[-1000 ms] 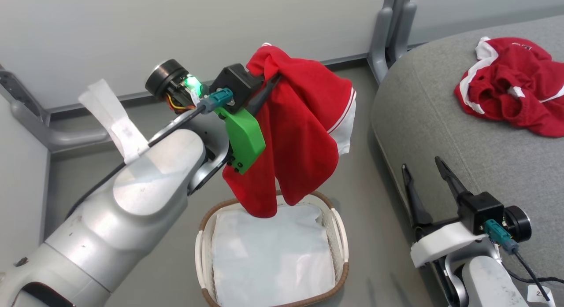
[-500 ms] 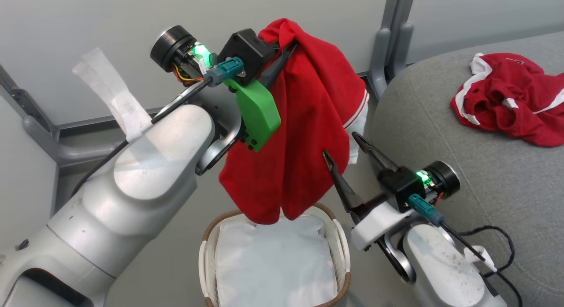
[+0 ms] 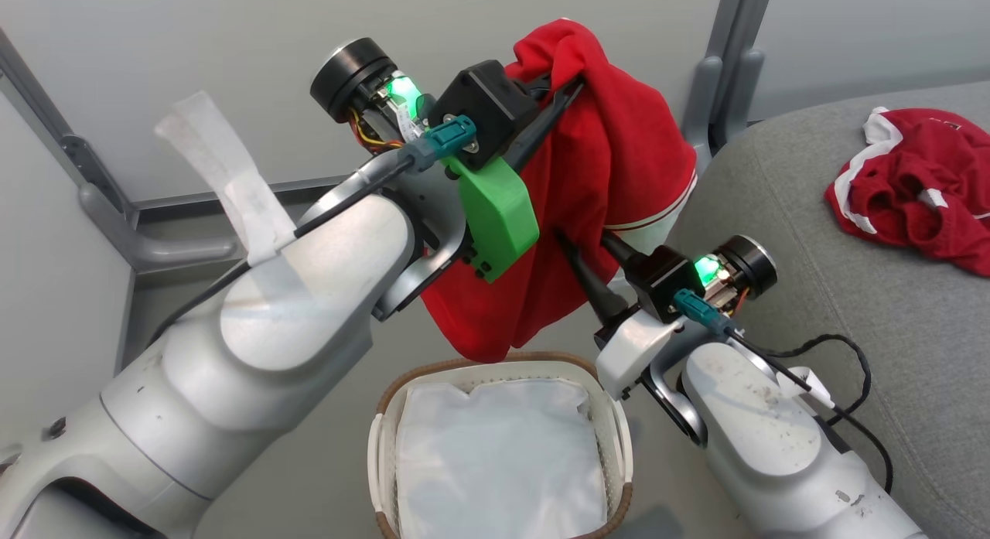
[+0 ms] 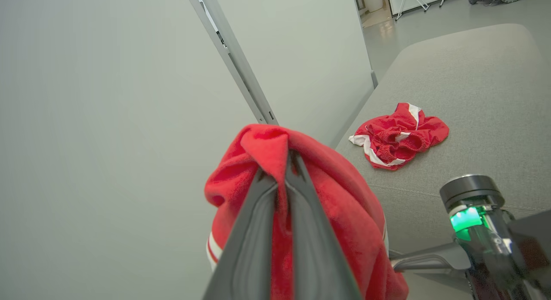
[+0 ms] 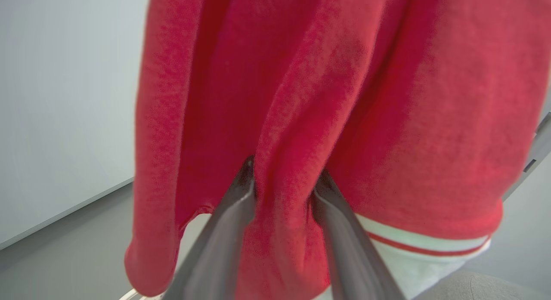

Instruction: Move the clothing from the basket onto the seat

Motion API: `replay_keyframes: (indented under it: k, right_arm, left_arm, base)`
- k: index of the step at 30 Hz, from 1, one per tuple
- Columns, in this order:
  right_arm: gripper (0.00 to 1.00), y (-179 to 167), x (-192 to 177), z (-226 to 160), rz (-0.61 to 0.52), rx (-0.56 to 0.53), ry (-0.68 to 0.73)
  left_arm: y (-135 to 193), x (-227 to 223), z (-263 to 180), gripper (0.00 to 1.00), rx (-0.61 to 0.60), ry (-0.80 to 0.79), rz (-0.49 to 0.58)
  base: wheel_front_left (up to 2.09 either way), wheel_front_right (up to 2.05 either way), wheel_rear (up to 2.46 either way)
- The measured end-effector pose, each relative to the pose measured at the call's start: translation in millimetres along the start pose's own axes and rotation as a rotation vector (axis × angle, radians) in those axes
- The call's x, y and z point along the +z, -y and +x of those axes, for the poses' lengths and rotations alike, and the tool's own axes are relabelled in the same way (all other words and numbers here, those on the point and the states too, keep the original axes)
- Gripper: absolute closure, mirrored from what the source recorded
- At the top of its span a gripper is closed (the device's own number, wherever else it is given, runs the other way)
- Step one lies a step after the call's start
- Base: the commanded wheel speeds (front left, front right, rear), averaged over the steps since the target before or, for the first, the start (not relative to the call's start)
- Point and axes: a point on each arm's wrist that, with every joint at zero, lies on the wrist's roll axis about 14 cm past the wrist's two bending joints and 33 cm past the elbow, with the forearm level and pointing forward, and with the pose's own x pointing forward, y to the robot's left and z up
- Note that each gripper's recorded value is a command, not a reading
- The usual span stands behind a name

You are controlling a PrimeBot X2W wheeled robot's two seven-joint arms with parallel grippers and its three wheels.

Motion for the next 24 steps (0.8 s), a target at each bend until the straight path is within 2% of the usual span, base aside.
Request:
replay_keyframes:
  k: [10,11,12,13,19,24]
  right_arm:
    - [1.00,1,12,10,-0.010,0.013,0.031]
    - [1.00,3,14,10,-0.011,0.008,0.035]
    - [1.00,6,16,10,-0.014,0.001,0.041]
    - [1.00,8,17,10,-0.015,-0.006,0.046]
    - [1.00,26,31,10,-0.030,-0.055,0.089]
    - [1.00,41,37,7,-0.048,-0.100,0.108]
  left_arm:
    - [-28,-30,-19,1.00,0.119,-0.053,-0.098]
    - [-31,-34,-22,0.71,0.133,-0.055,-0.112]
    - [-34,-38,-24,0.28,0.147,-0.054,-0.126]
    - [-36,-41,-26,0.00,0.158,-0.053,-0.139]
    - [-38,-72,-40,0.00,0.218,-0.061,-0.237]
    - [-19,-103,-54,0.00,0.236,-0.085,-0.323]
  base:
    - [0.00,0.00,0.00]
    - [0.00,0.00,0.00]
    - [0.00,0.00,0.00]
    - [0.00,0.00,0.00]
    - [0.00,0.00,0.00]
    - [0.00,0.00,0.00]
